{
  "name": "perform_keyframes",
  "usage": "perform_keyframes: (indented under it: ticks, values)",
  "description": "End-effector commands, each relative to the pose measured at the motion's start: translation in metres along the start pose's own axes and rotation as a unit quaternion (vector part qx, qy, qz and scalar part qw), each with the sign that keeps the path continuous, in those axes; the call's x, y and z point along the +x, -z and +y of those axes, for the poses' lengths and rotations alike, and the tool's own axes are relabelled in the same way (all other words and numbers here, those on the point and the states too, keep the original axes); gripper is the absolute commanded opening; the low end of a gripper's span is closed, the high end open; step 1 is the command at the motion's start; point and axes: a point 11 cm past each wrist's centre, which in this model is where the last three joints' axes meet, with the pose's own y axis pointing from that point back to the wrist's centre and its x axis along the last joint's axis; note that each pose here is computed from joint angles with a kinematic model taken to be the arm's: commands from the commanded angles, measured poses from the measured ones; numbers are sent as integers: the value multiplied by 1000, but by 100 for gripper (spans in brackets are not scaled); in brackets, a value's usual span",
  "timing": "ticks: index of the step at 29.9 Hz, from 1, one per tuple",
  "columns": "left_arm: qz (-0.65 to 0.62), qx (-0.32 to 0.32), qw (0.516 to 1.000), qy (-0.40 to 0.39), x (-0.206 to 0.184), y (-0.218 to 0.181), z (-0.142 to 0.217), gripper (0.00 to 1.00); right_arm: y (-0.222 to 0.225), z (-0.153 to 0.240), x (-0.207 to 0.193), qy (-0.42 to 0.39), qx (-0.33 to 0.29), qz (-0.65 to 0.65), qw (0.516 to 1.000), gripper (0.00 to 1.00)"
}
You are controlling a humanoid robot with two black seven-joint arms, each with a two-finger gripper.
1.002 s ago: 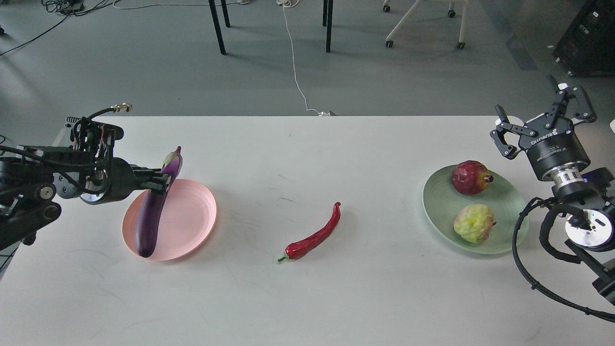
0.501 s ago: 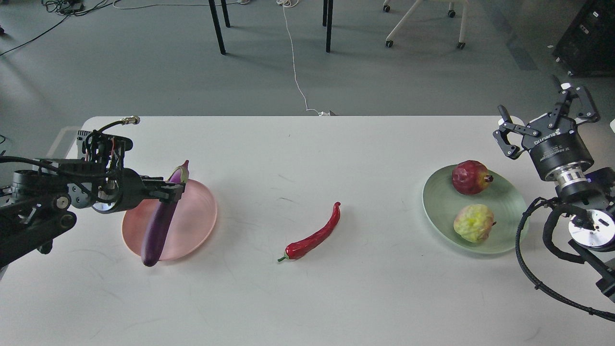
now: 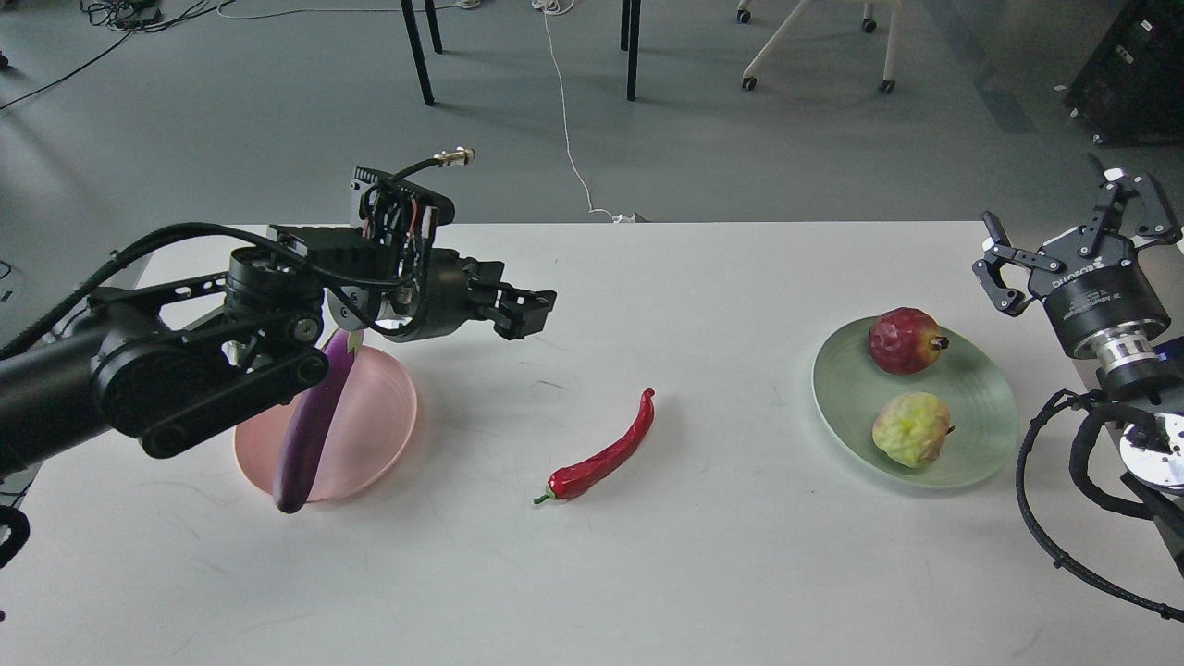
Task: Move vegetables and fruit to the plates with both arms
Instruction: 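Reach the left gripper to the red chili pepper and grasp it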
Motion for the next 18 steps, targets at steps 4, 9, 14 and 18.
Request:
perform_keyframes:
  ticks: [4,9,14,18]
  values:
    - [-77,-69,990,96,-61,-70,-34,75,11,0,2,-2,8,7,1000,99]
    - [-93,-78,986,113,-74,-80,-37,76,15,1,5,-5,9,12,1000,99]
    - [-140,-77,981,110,-85,-91,-47,69,14,0,4,-4,9,11,1000,99]
    - [-136,-72,981,118,-101,-87,-49,51,14,0,4,-4,9,11,1000,99]
